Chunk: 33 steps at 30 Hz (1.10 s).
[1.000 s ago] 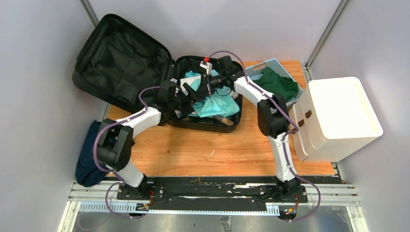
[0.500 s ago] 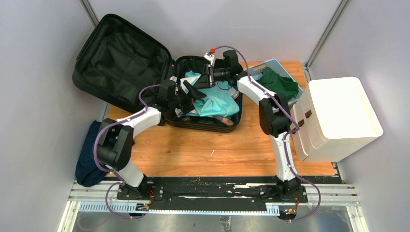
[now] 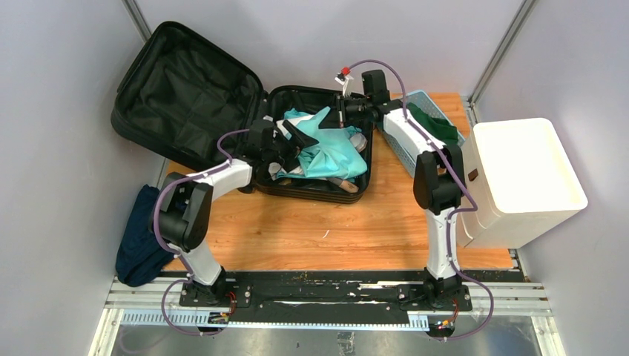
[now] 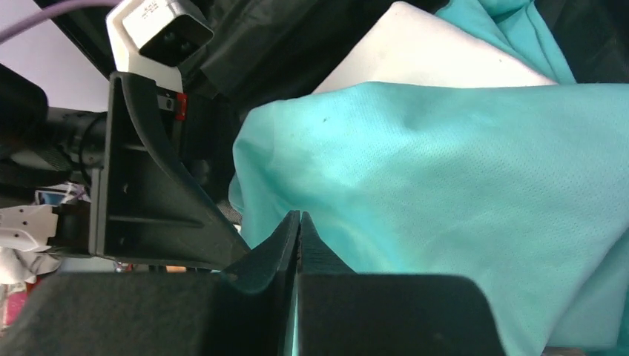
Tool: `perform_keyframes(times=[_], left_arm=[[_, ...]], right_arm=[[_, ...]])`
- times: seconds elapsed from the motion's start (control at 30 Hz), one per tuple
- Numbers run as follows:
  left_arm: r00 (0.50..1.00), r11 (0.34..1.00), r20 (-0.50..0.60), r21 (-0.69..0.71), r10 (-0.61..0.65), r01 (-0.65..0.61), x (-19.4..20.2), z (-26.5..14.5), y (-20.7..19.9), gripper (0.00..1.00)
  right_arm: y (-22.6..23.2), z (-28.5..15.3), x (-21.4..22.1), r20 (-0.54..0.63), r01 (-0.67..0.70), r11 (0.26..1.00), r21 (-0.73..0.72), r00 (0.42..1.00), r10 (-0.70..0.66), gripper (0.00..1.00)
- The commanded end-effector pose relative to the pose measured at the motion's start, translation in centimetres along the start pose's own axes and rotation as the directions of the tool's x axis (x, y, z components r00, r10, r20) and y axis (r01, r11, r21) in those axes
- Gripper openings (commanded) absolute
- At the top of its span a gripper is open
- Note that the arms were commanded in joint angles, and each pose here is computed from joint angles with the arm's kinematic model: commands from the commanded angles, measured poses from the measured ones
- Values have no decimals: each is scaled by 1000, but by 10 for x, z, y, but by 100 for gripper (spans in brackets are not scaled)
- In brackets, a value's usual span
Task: Open, take out, and arrange the luggage
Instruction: Pick up the clothes from the luggage.
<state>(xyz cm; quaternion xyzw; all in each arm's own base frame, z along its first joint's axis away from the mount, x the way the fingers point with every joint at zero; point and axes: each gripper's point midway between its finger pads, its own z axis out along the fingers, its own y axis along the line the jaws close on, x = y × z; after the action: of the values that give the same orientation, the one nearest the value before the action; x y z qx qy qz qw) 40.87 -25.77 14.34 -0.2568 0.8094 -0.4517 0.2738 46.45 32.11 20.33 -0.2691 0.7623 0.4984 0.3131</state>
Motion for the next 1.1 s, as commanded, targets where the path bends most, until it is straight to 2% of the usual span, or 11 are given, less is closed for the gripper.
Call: perform_keyframes(times=[0.0, 0.17, 0.27, 0.43, 0.53, 0.6, 0.7, 0.73, 0.93, 1.07], left_arm=[[999, 999, 32, 32, 6, -7, -10, 7, -14, 91], [999, 1000, 38, 23, -4, 3, -12, 9, -11, 91], [999, 1000, 37, 13, -22, 22, -11, 10, -7, 88], [998, 999, 34, -7, -46, 47, -9, 12, 4, 73], [999, 999, 15, 2, -43, 43, -7, 12, 3, 47], [1000, 1000, 12, 10, -18, 18, -7, 10, 0, 39], [1000, 1000, 13, 22, 19, -20, -8, 7, -3, 9], [999, 999, 8, 27, 32, -33, -7, 6, -4, 3], [997, 993, -9, 86, 81, -80, -4, -8, -24, 0], [991, 977, 14, 165, 132, -133, -10, -23, -59, 0]], right_arm=[[-8, 6, 39, -105, 3, 999, 48, 995, 2, 0], [20, 24, 81, -190, -67, 997, -26, 980, 61, 0], [38, 26, 86, -182, -89, 994, -70, 980, 75, 0], [56, 16, 66, -133, -80, 988, -128, 989, 63, 0], [55, -1, 47, -83, -26, 993, -116, 996, 16, 0], [47, -19, 35, -53, 22, 996, -85, 998, -27, 0], [41, -45, 27, -29, 66, 996, -66, 997, -68, 0], [39, -53, 25, -23, 78, 995, -62, 997, -80, 1], [42, -97, 21, 11, 172, 984, -37, 985, -172, 2], [47, -119, 17, 24, 240, 970, -25, 971, -240, 4]])
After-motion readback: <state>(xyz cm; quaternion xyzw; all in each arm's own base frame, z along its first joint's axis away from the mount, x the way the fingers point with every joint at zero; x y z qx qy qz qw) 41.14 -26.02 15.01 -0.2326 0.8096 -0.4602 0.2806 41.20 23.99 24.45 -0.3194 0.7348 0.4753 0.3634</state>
